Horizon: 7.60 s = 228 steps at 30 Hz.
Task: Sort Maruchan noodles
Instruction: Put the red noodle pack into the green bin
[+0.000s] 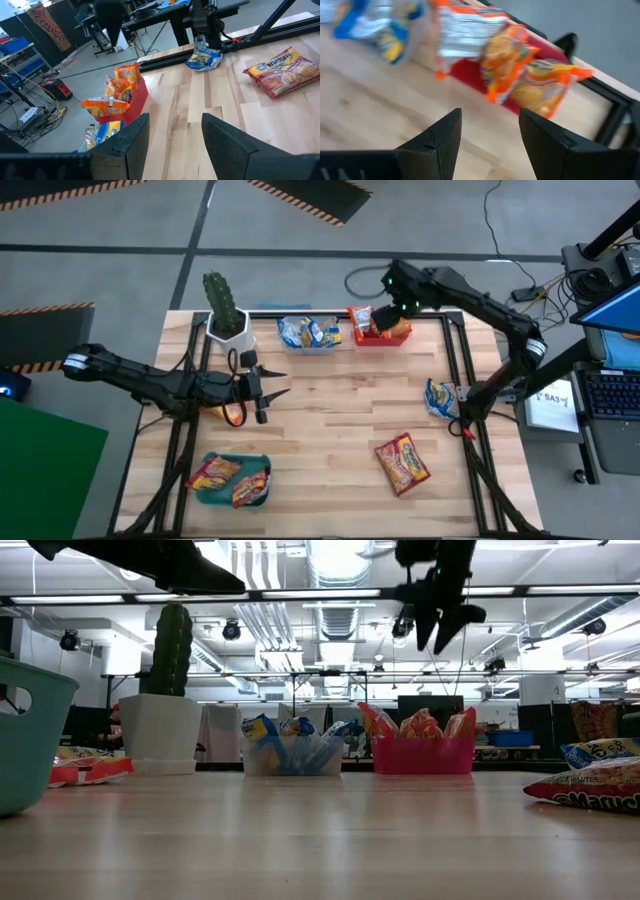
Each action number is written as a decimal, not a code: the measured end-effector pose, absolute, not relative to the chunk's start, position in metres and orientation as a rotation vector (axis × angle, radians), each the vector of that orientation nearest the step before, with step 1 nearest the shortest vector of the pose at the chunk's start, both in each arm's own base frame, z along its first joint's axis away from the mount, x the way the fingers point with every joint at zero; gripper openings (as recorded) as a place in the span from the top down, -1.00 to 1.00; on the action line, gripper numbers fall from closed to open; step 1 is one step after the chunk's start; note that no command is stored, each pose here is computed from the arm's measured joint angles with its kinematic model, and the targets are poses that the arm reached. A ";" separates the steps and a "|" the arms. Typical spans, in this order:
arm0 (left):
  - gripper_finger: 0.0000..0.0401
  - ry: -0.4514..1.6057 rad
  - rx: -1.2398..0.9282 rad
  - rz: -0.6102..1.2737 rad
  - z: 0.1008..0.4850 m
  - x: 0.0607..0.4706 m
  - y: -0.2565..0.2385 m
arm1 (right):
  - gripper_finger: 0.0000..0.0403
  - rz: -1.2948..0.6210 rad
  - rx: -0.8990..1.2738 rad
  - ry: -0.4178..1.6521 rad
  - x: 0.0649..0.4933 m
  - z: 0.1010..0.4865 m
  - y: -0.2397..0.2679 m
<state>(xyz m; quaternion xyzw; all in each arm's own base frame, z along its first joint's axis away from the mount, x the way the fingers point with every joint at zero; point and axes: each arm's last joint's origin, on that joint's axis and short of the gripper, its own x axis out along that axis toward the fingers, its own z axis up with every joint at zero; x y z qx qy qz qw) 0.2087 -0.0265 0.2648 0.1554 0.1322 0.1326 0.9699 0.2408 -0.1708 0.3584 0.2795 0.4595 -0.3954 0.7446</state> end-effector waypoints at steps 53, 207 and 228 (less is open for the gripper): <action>0.18 0.260 0.300 0.270 0.265 0.209 -0.027 | 0.07 -0.140 0.557 1.706 0.265 0.143 0.122; 0.98 0.422 0.072 0.263 0.161 0.342 -0.037 | -0.07 -0.176 -0.103 0.541 0.261 0.205 0.048; 0.98 0.402 0.071 0.174 0.169 0.346 -0.044 | -0.12 -0.121 -0.169 0.585 0.306 0.167 0.031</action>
